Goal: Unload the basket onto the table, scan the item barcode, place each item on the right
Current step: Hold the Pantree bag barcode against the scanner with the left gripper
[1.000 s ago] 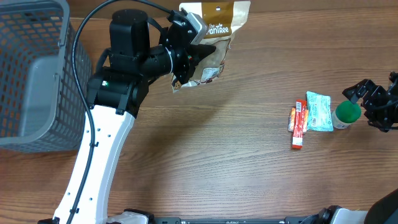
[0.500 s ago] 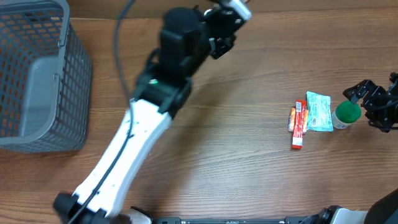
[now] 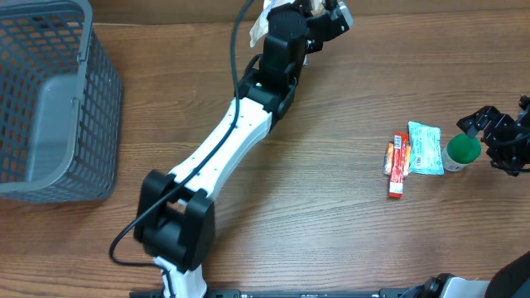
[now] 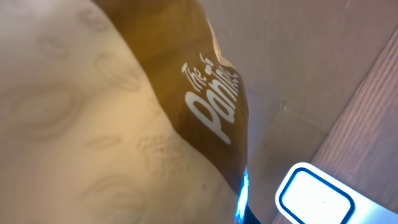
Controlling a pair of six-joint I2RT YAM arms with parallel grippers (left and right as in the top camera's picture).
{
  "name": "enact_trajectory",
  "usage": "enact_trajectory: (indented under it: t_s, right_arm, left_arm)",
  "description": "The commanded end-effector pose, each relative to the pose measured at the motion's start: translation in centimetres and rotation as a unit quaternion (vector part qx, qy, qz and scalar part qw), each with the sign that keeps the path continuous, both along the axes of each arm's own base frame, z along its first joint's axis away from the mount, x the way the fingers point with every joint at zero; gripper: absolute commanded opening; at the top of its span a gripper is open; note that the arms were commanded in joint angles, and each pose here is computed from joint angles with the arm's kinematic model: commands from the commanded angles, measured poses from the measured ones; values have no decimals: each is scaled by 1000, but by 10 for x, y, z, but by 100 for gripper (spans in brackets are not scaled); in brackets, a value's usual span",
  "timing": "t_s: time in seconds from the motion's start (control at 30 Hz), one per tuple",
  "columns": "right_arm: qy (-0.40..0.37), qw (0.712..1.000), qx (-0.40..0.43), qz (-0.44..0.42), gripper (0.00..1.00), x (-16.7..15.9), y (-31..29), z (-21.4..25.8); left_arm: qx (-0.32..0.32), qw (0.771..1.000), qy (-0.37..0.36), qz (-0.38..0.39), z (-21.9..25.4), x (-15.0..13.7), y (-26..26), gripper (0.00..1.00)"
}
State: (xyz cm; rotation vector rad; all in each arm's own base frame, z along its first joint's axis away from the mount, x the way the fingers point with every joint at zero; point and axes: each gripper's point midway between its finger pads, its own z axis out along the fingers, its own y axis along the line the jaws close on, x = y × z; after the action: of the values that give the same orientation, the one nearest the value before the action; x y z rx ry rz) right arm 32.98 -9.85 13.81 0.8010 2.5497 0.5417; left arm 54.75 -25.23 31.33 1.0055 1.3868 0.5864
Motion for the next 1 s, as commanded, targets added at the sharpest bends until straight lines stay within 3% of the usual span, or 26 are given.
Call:
enact_trajectory:
  t_s: [0.0, 0.4, 0.73, 0.97]
  right_arm:
    - [-15, 1000, -11, 2, 100, 2, -2, 9]
    - [-15, 1000, -11, 2, 100, 2, -2, 9]
    - [-15, 1000, -11, 2, 100, 2, -2, 9]
    - [-15, 1000, -11, 2, 100, 2, -2, 9]
  left_arm:
    - [54, 998, -19, 8, -18, 18, 1, 4]
    - [67, 997, -32, -38, -99, 59, -7, 4]
    - [66, 995, -23, -65, -146, 69, -13, 4]
    - [64, 995, -20, -80, -150, 67, -19, 4]
